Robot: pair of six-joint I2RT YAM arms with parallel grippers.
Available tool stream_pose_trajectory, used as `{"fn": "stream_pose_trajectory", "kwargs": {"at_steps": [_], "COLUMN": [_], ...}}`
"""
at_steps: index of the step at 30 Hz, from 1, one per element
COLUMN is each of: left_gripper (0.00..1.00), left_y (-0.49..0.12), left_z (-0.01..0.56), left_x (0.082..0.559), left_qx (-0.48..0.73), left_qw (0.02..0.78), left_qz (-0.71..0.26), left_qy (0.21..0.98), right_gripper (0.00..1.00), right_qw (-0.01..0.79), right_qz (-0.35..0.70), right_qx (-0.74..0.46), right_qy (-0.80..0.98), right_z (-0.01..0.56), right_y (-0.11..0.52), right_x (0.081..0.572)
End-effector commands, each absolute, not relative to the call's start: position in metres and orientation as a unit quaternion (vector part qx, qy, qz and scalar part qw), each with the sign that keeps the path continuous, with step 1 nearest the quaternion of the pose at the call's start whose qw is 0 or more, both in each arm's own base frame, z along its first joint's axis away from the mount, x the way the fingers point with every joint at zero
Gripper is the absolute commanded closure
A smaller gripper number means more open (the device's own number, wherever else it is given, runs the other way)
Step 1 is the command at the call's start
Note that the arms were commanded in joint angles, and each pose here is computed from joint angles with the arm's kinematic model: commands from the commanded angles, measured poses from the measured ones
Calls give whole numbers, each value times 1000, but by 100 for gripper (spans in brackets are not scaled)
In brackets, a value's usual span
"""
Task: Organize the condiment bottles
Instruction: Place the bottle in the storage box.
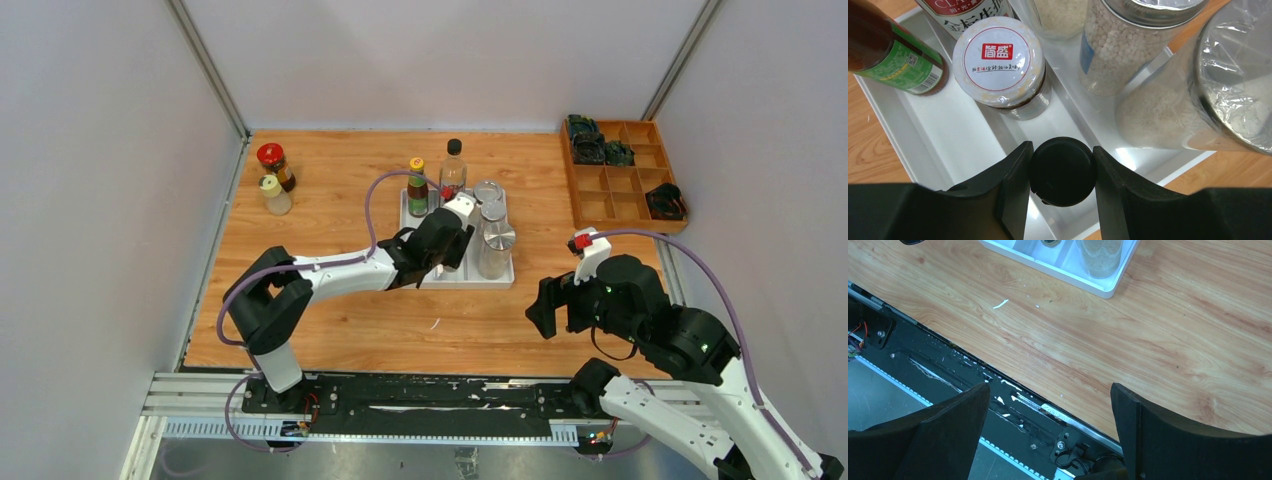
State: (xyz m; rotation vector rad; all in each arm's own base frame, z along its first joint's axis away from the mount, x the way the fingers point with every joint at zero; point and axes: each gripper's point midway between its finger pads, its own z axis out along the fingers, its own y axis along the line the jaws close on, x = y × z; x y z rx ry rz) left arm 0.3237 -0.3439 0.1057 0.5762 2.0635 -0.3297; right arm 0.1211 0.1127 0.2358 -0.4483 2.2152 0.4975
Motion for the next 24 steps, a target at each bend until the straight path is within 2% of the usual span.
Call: {"fn": "stream_pose_trajectory", "kwargs": {"at_steps": [1,12,17,22,23,24], "left_gripper": [62,24,20,18,17,9], "left_y": [-344,-331,-318,-295,-286,-275], "left_z": [92,96,110,167,180,192], "left_x": [327,312,295,260,254,255], "left_qx": [227,214,216,197,188,171], "left_qw": [462,431,422,451,459,472], "left_qz": [-129,-117,-94,-76,-76,-75], "left_qy": [848,869,875,867,865,861], "right_gripper": [4,4,4,4,4,4], "right_qw": [397,397,397,399,399,398], "right_qz": [197,199,200,203,203,203], "right_qx": [-175,-175,-176,-176,-177,-178], "right_qy": [879,879,878,877,877,877], "right_z": [231,231,231,232,232,231], "right_y": [112,112,113,113,113,113], "right_x": [120,119,119,118,118,119]}}
